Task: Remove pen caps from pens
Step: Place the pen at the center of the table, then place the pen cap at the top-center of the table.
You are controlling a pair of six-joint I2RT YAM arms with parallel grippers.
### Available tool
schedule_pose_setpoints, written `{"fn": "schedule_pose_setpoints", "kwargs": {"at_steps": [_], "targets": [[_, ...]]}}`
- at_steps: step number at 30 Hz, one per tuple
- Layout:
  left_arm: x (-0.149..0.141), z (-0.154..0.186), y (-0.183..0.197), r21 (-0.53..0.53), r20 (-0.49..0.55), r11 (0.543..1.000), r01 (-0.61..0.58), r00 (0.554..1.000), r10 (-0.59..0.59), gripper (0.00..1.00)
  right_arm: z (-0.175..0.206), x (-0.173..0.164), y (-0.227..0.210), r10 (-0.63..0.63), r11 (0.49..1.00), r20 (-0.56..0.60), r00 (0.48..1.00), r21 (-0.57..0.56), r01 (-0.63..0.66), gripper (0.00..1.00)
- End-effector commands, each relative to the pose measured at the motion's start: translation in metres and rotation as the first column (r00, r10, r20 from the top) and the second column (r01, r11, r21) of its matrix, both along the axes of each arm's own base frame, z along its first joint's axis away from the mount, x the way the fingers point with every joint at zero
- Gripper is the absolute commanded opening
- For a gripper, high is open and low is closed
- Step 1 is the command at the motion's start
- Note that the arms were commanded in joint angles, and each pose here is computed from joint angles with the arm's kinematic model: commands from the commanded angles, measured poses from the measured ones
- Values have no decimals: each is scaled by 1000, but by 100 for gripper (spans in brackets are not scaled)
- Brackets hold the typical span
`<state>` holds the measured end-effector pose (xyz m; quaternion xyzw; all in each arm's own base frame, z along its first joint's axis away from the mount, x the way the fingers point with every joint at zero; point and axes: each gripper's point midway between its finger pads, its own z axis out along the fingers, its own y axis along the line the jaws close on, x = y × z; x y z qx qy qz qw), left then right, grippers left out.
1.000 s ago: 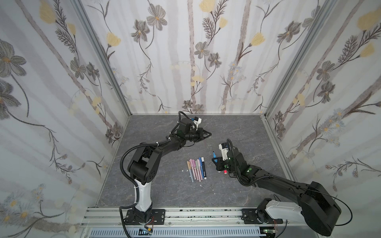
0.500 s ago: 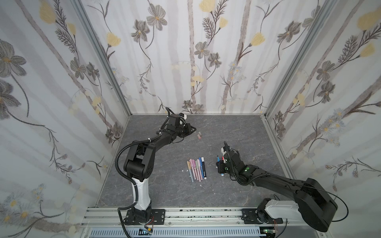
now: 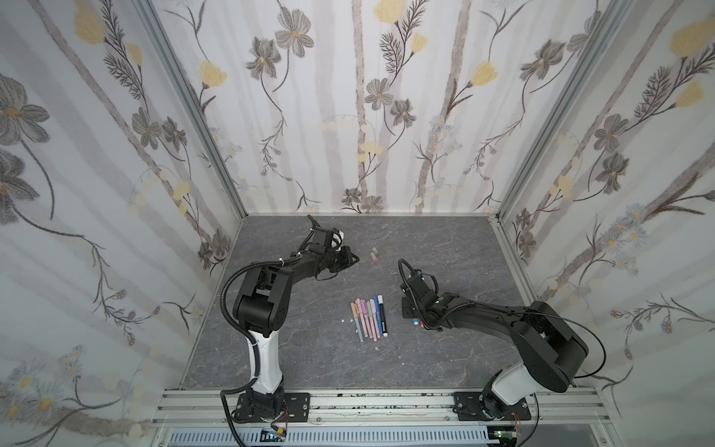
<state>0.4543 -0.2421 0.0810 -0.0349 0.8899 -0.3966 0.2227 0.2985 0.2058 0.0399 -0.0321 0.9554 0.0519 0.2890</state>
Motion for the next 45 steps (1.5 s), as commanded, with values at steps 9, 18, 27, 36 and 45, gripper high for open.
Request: {"fn": "schedule_pose_setpoints", "kwargs": {"at_steps": [9,18,27,36,45], "targets": [[-2,-4,1,-36,12,999,15,1000,-15,0,-14,4,-14,-27,991,-19,999,-129,24,16],[3,-10,-4,-64,-1,998,16,1000,-17,0,-9,4,-18,-29,987,-8,1000,-157,28,28],[6,-10,-13,-80,-3,997,23,1000,-24,1,28,11,-1,10,998,81,997,-60,-6,30],[6,-35,-33,-73,-52,997,32,998,-36,6,44,13,19,43,999,95,995,-17,-41,31],[29,-40,-37,-56,-37,998,10,999,-12,14,46,2,37,100,994,90,991,31,-103,32]]}}
